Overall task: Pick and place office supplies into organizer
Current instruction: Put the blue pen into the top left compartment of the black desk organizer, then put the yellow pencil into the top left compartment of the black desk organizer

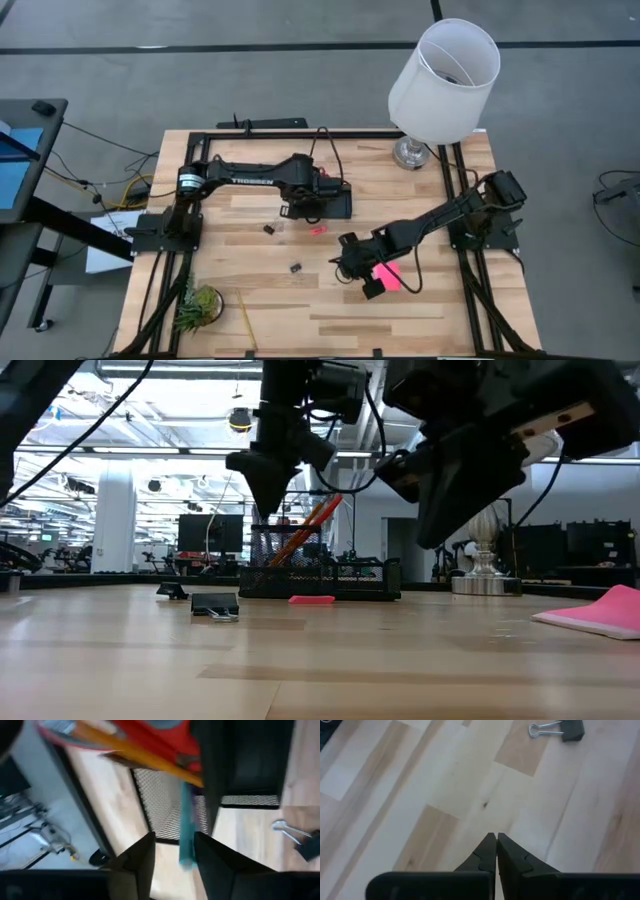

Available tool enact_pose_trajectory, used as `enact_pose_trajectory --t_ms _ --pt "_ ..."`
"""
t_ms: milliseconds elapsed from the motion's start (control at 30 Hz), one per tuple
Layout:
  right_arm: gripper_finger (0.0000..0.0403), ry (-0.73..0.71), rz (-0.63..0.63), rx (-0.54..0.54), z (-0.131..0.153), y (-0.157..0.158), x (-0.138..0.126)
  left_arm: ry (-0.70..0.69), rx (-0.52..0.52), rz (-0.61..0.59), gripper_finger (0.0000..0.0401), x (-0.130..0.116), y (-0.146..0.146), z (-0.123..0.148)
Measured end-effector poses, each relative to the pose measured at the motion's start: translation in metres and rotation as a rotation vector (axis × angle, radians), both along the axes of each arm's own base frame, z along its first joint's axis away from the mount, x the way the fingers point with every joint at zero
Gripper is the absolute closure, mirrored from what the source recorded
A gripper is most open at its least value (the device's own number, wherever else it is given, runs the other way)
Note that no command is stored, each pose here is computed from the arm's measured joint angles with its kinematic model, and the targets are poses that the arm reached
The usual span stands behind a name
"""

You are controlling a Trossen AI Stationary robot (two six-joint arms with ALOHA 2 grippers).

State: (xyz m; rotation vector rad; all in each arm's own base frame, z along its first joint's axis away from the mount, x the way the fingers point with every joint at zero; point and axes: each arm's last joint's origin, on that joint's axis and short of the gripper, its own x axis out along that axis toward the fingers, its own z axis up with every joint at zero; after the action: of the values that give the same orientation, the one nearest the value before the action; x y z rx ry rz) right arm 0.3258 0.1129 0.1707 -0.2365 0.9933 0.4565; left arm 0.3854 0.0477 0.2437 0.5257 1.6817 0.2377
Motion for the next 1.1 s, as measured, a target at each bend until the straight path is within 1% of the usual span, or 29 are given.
enact_pose_trajectory --t_ms 133,233,367,433,500,567,633,700,767,833,867,933,1000,1100 --pt "0.0403 0.002 -0.025 -0.002 0.0 -0.01 0.003 -0.038 0.099 0.015 0.025 0.002 -0.002 0.003" --pt "0.0403 0.008 -0.046 -0.008 0.002 -0.017 0.003 -0.079 0.178 0.067 0.0242 0.002 -0.005 0.013" --pt "0.0403 -0.016 -0.073 -0.019 0.023 -0.025 -0.005 -0.122 0.17 0.184 0.024 -0.003 -0.009 0.039" --pt "0.0403 -0.017 -0.084 -0.014 0.04 -0.029 -0.016 -0.181 0.169 0.231 0.024 -0.003 -0.01 0.053" --pt "0.0403 -0.018 -0.098 0.0 0.059 -0.031 -0.031 -0.271 0.152 0.277 0.024 -0.005 -0.012 0.068" --pt "0.0403 -0.017 -0.097 0.008 0.077 -0.03 -0.049 -0.339 0.124 0.314 0.024 -0.012 -0.015 0.086" --pt "0.0403 -0.029 -0.102 0.007 0.095 -0.028 -0.069 -0.419 0.119 0.358 0.024 -0.022 -0.018 0.102" --pt "0.0403 -0.041 -0.16 0.008 0.11 -0.029 -0.088 -0.467 0.113 0.38 0.024 -0.034 -0.023 0.114" --pt "0.0403 -0.09 -0.265 -0.022 0.12 -0.031 -0.106 -0.533 0.122 0.4 0.024 -0.049 -0.03 0.128" --pt "0.0403 -0.171 -0.335 -0.068 0.121 -0.033 -0.124 -0.604 0.143 0.434 0.024 -0.065 -0.038 0.139" --pt "0.0403 -0.197 -0.34 -0.087 0.117 -0.033 -0.133 -0.632 0.15 0.446 0.024 -0.072 -0.042 0.142" --pt "0.0403 -0.228 -0.324 -0.07 0.102 -0.031 -0.149 -0.671 0.171 0.45 0.024 -0.082 -0.053 0.138" --pt "0.0403 -0.277 -0.29 -0.023 0.087 -0.028 -0.161 -0.704 0.165 0.447 0.024 -0.086 -0.065 0.127" --pt "0.0403 -0.382 -0.243 0.066 0.071 -0.022 -0.173 -0.745 0.099 0.449 0.024 -0.09 -0.086 0.1"
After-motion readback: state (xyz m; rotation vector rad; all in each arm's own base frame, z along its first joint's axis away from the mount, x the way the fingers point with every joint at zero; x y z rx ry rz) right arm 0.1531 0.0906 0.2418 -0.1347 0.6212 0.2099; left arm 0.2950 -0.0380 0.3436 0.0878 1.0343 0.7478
